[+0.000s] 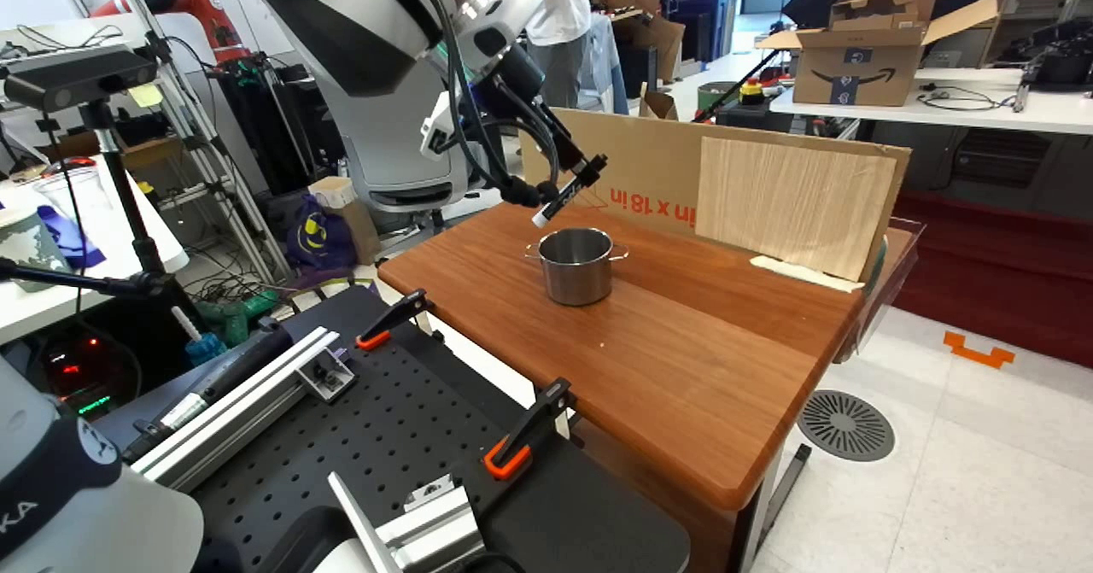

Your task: Put the marker in the silver pot

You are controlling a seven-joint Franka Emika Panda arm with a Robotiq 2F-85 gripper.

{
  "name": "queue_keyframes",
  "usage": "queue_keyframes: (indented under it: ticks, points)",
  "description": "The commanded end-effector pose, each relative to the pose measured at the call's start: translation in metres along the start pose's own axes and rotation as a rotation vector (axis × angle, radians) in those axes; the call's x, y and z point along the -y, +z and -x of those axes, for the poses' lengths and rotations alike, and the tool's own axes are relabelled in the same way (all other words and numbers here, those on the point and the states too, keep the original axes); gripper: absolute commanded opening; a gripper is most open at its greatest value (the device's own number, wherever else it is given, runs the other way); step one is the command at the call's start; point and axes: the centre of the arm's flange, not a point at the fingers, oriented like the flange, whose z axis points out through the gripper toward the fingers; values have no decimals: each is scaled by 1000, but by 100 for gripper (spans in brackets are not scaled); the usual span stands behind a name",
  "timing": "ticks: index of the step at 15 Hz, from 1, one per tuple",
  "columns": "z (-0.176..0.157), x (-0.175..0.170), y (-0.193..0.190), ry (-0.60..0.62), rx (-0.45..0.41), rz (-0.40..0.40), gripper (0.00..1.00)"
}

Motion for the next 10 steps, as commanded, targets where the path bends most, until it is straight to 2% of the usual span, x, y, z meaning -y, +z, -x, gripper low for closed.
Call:
queue_keyframes:
  ticks: [1, 5, 10]
  points:
    - [17, -9, 10, 21, -33, 49, 5]
    - [23, -16, 22, 35, -26, 99, 5]
    - [15, -17, 28, 53, -30, 115, 5]
